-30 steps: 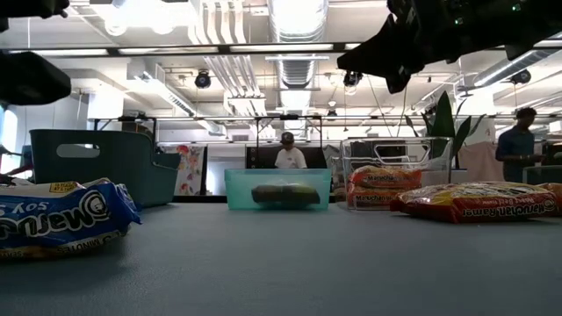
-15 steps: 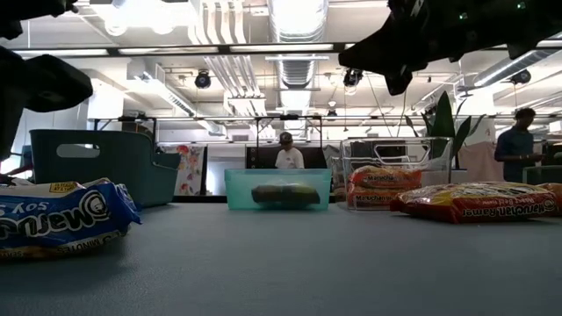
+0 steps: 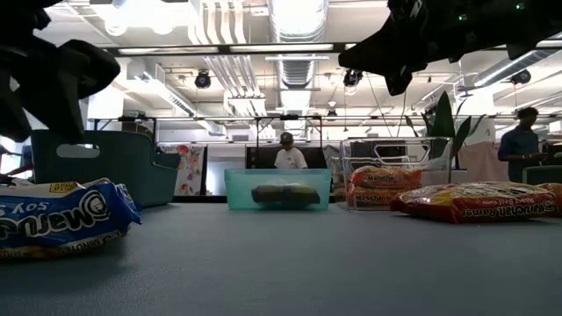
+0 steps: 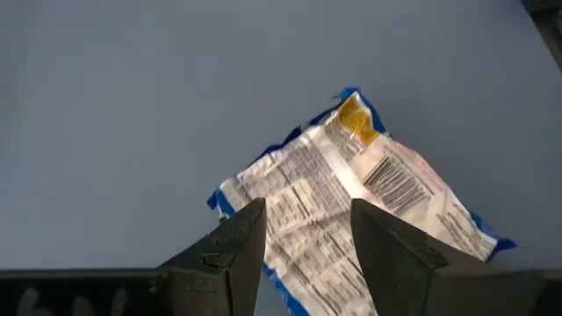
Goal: Sort Maruchan noodles
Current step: Put the blue noodle pack into the dark blue bin
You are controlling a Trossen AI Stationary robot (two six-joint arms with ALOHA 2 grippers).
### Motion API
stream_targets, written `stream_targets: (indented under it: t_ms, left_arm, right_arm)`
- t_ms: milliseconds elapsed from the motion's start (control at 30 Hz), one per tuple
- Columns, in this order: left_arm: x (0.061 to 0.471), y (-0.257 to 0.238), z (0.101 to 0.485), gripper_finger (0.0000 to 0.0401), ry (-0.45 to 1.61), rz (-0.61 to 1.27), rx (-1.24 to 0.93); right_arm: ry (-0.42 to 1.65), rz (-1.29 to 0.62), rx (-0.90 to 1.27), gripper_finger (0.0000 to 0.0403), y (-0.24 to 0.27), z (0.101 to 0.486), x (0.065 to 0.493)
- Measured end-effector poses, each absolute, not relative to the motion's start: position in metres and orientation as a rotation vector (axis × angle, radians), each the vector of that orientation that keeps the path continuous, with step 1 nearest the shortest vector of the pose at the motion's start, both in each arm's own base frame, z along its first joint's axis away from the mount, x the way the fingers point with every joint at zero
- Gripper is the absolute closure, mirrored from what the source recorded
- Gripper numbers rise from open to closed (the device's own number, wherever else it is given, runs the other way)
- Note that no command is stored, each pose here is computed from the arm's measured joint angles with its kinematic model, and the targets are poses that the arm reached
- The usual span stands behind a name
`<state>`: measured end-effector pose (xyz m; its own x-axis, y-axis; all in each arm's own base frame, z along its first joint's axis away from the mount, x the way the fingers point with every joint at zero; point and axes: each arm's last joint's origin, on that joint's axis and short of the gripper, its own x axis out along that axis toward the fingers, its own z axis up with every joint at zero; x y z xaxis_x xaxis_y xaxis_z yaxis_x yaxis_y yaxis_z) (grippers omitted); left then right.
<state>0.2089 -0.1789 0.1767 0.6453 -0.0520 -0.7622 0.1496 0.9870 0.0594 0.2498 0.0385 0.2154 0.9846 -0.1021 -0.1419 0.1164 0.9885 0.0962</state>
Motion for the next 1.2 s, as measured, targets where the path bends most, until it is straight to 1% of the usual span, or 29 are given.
stream_targets:
  t_ms: [100, 267, 600, 1033, 1200]
  left_arm:
    - [0.208, -0.175, 0.170, 0.0250, 0.852, -0.115, 0.138]
    - [0.204, -0.163, 0.156, 0.0250, 0.869, -0.049, 0.155]
    - [0.208, -0.165, 0.156, 0.0250, 0.795, -0.033, 0.143]
    - [0.203, -0.145, 0.131, 0.0250, 0.579, -0.054, 0.034]
    - [0.202, -0.138, 0.125, 0.0251, 0.577, -0.063, 0.009]
  right_arm:
    - [0.138, -0.110, 0.104, 0.0394, 0.039, 0.215, 0.250]
    - [0.138, -0.110, 0.104, 0.0394, 0.038, 0.215, 0.250]
    - [0.138, -0.111, 0.107, 0.0394, 0.038, 0.215, 0.250]
    - [0.141, -0.112, 0.113, 0.0394, 0.038, 0.214, 0.249]
    - [0.141, -0.112, 0.113, 0.0394, 0.038, 0.214, 0.249]
